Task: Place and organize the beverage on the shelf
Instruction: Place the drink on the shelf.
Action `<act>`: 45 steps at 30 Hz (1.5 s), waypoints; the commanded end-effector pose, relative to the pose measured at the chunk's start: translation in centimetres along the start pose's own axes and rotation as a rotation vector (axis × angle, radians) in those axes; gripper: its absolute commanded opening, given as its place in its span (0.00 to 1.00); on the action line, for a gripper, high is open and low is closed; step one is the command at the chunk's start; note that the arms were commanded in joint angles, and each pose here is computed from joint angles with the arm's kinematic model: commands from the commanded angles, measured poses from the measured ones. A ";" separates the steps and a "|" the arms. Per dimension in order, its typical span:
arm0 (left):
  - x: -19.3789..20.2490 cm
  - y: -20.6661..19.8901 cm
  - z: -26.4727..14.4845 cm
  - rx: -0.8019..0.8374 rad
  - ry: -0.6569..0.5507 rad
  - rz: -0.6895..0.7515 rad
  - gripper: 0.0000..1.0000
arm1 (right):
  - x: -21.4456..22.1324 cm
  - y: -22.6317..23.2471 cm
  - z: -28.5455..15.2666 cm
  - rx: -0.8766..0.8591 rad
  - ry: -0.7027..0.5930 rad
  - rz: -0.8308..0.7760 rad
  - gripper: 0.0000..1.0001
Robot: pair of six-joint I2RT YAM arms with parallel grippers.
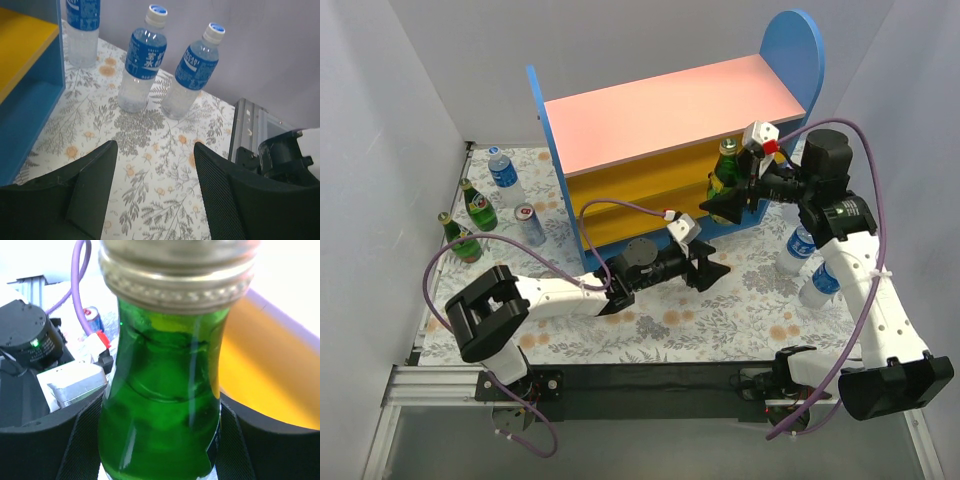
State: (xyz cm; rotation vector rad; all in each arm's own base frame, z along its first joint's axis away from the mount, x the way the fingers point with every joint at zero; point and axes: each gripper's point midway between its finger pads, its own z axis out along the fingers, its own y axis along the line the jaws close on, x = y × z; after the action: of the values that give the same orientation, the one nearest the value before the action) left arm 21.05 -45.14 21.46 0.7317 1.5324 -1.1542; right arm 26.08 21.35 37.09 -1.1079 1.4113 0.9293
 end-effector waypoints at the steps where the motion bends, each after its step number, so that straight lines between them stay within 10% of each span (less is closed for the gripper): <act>1: -4.7 -0.7 0.9 0.003 -0.149 0.027 0.61 | -6.5 0.6 -1.3 -0.001 -0.110 -0.176 0.01; 16: -9.7 -0.5 3.4 -0.017 -0.339 0.051 0.58 | -12.8 -1.7 -2.4 0.070 -0.176 -0.247 0.01; 45: -9.8 -1.2 4.0 0.014 -0.289 0.073 0.59 | -19.1 -12.6 -3.4 0.236 -0.289 -0.229 0.01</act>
State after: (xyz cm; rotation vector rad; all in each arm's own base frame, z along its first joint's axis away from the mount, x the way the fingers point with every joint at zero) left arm 24.73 -48.66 28.91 0.5883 1.2976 -1.1567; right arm 38.51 17.88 50.62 -0.8816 1.3050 0.8347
